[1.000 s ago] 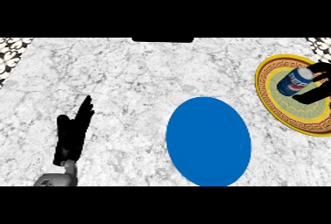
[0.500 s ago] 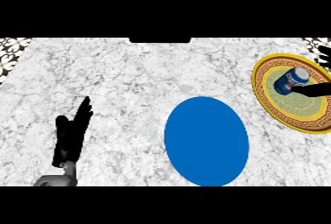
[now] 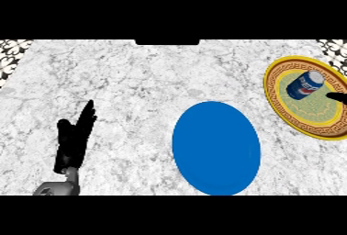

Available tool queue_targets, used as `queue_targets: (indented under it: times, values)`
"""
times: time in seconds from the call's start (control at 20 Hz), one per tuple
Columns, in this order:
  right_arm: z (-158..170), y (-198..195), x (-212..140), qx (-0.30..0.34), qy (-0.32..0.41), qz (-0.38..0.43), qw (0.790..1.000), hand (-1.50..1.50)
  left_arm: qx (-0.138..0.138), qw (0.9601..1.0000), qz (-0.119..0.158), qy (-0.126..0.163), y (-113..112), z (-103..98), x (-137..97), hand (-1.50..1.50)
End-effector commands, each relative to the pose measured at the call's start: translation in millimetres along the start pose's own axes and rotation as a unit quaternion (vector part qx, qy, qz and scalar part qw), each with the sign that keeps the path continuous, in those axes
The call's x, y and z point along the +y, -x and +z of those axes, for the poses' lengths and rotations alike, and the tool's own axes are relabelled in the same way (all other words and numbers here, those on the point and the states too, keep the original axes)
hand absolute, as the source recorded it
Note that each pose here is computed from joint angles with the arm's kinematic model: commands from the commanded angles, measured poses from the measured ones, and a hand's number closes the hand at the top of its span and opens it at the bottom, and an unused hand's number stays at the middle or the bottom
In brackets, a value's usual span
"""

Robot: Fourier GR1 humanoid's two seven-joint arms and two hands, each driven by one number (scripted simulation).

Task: Pick the can from the plate and place it in the plate

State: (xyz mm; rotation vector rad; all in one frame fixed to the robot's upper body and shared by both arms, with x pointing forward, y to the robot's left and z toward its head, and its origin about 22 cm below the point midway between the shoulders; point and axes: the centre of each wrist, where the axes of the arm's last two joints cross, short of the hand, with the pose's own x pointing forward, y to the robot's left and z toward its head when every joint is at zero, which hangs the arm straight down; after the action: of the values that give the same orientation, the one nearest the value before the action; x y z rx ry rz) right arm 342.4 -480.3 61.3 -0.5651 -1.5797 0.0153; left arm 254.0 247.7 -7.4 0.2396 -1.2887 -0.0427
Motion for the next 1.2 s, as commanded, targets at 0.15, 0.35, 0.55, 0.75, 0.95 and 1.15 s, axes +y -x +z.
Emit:
queue_targets:
  times: [0.15, 0.35, 0.55, 0.75, 0.95, 1.15]
  values:
    - [24, 32, -14, -0.028, -0.001, -0.042, 0.999, -1.50, 0.006, 1.0000, -0.003, -0.002, 16, 0, 5, 0.00]
    - [27, 37, 13, -0.040, -0.022, -0.037, 0.998, -1.50, 0.003, 1.0000, 0.005, -0.007, -9, -6, 0, 0.00]
    - [28, 41, 2, -0.026, -0.011, -0.012, 1.000, -1.50, -0.010, 0.9999, 0.002, 0.005, 11, -3, 1, 0.00]
    - [12, 21, 2, -0.011, 0.013, 0.011, 1.000, -1.50, -0.012, 0.9999, 0.003, 0.005, 3, 19, 6, 0.00]
    - [25, 39, 10, 0.007, 0.023, 0.028, 0.999, -1.50, 0.000, 1.0000, 0.005, 0.007, 1, 2, 2, 0.00]
    - [31, 43, -4, 0.012, 0.022, 0.040, 0.999, -1.50, 0.002, 1.0000, 0.002, 0.004, -17, 8, -6, 0.00]
